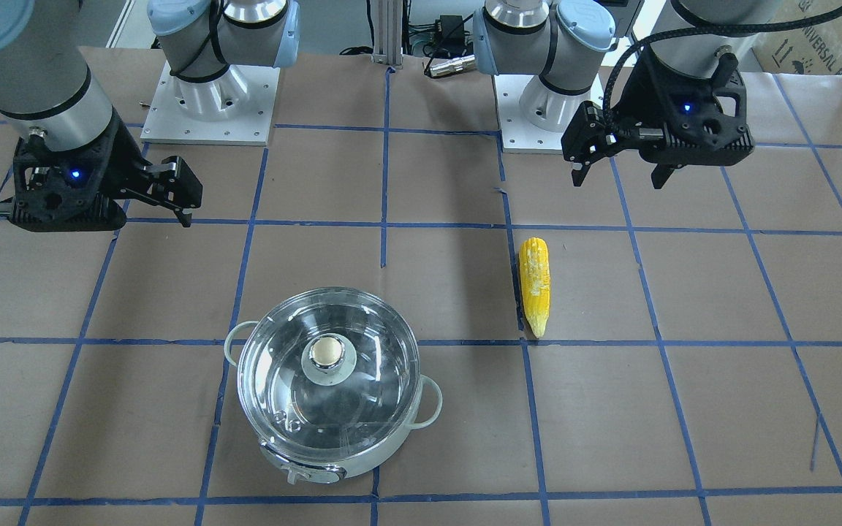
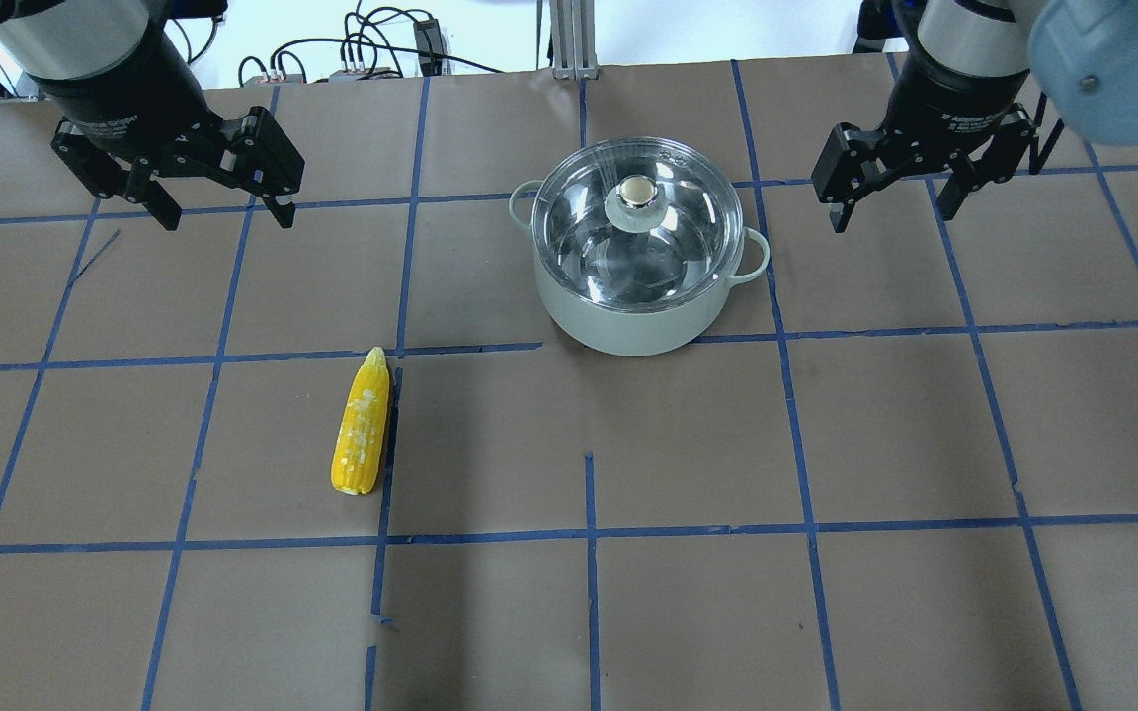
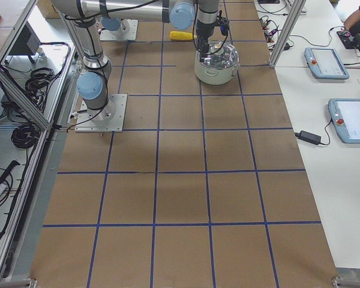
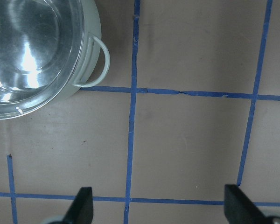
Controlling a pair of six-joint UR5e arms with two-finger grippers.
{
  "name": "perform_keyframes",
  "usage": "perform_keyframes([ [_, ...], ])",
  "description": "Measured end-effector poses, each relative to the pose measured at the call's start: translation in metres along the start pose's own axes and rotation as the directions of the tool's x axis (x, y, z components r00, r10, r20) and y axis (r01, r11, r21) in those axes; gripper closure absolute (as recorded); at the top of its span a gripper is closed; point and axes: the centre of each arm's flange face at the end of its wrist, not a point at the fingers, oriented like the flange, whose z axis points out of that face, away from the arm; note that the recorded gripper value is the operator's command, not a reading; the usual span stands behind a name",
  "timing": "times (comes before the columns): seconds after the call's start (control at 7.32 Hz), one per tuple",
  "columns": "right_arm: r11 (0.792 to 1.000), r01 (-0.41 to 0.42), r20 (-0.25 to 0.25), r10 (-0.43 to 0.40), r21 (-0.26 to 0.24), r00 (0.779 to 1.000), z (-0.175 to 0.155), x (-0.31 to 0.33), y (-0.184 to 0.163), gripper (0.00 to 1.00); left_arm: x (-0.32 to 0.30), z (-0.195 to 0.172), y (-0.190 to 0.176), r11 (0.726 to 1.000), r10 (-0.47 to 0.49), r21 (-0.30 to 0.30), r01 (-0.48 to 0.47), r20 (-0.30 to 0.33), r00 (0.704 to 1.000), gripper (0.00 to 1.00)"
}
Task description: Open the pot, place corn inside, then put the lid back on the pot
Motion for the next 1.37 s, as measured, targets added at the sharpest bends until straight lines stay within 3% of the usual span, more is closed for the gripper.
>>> perform_keyframes([
  [0.82,0.999,0.010,-0.003,-0.010,0.033,1.000,-0.007,-0.001,-0.002,0.00,0.000,0.001,0.000,1.000,-0.006,-0.002,0.006,-0.001,1.000,0.00],
  [1.37,0.990,-0.028,-0.012,0.029,0.138,0.999,-0.053,-0.062,-0.038,0.00,0.000,0.003,0.001,1.000,-0.004,-0.004,0.004,-0.002,1.000,0.00],
])
